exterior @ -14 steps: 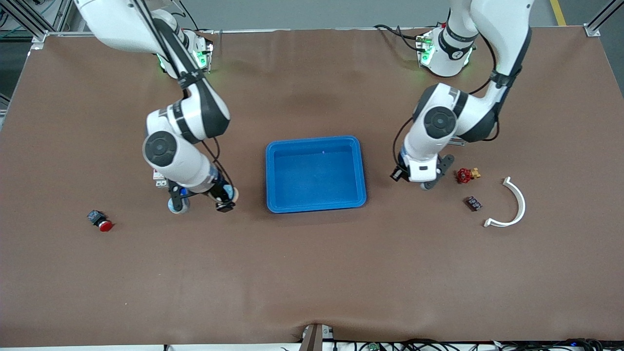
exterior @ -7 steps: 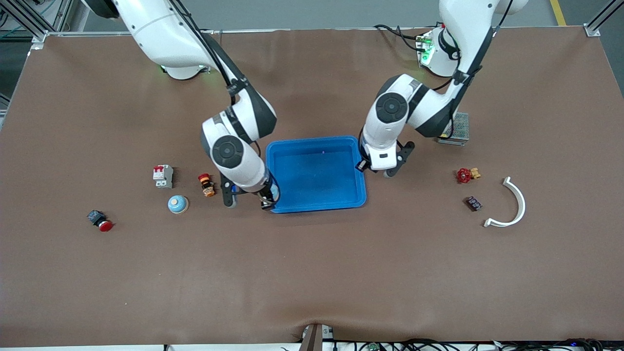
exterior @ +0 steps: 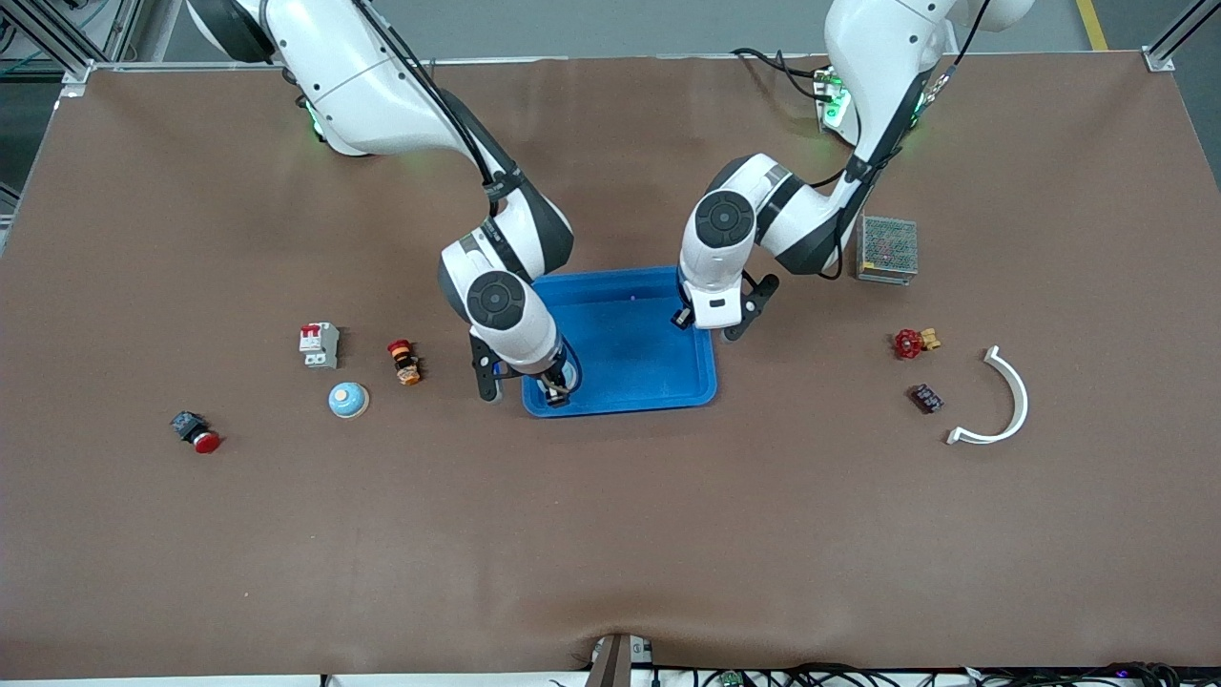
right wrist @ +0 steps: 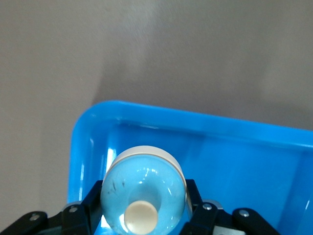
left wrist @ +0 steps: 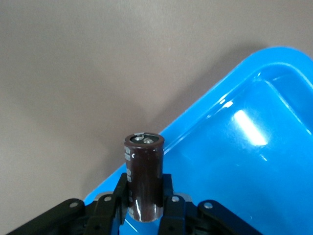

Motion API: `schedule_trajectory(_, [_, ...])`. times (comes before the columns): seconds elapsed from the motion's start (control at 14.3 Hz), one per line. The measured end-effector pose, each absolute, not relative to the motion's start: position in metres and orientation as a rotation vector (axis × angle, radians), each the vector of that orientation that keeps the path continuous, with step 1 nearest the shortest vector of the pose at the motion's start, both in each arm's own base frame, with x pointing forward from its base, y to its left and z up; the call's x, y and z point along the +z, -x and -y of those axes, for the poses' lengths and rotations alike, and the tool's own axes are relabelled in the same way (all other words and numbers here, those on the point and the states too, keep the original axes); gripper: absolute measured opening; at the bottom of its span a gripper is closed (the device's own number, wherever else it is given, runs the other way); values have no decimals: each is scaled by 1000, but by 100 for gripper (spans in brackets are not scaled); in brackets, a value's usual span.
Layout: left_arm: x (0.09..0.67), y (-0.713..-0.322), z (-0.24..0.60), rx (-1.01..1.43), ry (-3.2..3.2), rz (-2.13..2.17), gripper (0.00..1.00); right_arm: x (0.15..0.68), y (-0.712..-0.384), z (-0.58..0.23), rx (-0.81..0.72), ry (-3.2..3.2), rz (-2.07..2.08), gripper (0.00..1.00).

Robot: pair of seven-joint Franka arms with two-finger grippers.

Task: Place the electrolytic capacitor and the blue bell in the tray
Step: 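Carry the bell and capacitor over the blue tray with both grippers, then open both grippers to drop the bell and capacitor into the tray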

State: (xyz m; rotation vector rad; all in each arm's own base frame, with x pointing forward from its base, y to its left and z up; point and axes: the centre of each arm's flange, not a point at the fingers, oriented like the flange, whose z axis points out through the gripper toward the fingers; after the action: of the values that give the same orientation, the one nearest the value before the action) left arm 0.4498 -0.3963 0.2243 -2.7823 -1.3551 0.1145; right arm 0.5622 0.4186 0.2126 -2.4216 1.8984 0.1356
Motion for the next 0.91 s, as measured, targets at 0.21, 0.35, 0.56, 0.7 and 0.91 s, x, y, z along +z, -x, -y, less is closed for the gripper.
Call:
schedule_trajectory(0.21, [223, -443, 414, 122, 2783, 1402, 30, 206, -555, -426, 140, 2434, -1898, 70])
schedule_trajectory(0.35, [221, -440, 425, 148, 2789, 1420, 30, 199, -550, -431, 145, 2450, -1894, 70])
schedule_trajectory(0.56, [211, -440, 431, 169, 2796, 1444, 30, 190, -543, -437, 149, 2470, -1887, 70])
schedule_trajectory(0.7, [201, -437, 434, 176, 2804, 1446, 30, 186, -542, -438, 146, 2468, -1883, 70])
schedule_trajectory(0.91, [184, -434, 436, 184, 2805, 1448, 30, 182, -541, -438, 146, 2470, -1884, 70])
